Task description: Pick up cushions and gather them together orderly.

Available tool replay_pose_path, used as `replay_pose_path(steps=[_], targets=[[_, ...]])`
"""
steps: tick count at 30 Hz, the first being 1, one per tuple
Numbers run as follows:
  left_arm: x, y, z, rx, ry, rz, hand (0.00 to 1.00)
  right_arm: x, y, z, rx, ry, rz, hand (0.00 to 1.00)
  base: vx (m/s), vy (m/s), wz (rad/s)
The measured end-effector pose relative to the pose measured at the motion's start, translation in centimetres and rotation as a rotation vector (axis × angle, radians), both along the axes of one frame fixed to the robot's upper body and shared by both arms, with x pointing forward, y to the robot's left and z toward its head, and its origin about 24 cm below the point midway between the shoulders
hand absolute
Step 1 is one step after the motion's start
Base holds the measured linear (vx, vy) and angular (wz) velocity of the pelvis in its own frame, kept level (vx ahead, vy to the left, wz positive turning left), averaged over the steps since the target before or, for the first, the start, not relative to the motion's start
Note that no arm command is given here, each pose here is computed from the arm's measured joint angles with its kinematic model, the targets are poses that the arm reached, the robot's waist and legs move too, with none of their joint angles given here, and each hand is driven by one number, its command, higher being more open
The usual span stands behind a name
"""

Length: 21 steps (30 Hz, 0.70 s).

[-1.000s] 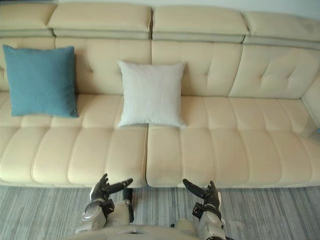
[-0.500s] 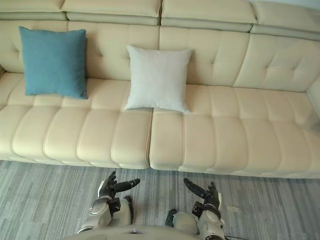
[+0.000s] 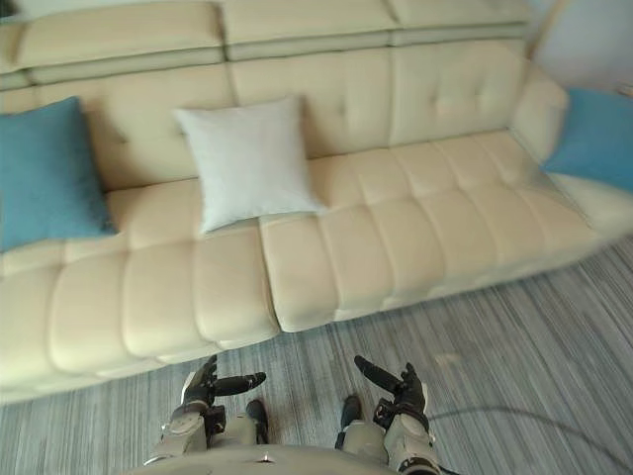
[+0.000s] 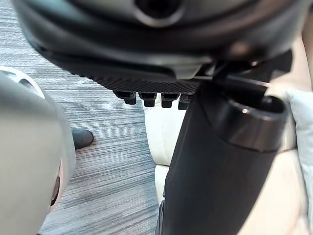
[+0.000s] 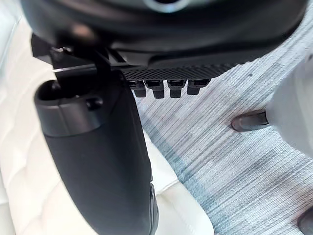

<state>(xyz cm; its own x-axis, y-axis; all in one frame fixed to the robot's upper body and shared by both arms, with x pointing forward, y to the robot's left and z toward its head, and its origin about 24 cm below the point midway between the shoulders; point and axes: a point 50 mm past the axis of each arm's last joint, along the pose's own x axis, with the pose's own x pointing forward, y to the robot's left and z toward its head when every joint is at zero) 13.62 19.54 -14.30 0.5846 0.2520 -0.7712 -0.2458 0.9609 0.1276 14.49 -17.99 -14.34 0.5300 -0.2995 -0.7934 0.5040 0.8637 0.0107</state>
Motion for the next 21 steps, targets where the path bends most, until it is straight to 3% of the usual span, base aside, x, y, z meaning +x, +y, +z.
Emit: replay_pose_path(steps=[6, 13, 21], targets=[[-0.8, 0.5, -0.4, 0.011, 0.04, -0.015, 1.0, -1.1, -1.3, -0.5, -0.025, 0.06, 0.001, 1.0, 0.09, -0.085, -1.2], [-0.3, -1.1, -0.4, -0.019, 0.027, -0.076, 1.0, -1.7, -3.5, -0.3, -0.087, 0.07, -0.005, 1.0, 0.24, -0.204, -0.66], [0.9, -1.0, 0.5, -0.025, -0.058, -0.009, 1.0, -1.8, -4.0, -0.1, -0.112, 0.076, -0.029, 1.0, 0.21, 0.146, -0.91]])
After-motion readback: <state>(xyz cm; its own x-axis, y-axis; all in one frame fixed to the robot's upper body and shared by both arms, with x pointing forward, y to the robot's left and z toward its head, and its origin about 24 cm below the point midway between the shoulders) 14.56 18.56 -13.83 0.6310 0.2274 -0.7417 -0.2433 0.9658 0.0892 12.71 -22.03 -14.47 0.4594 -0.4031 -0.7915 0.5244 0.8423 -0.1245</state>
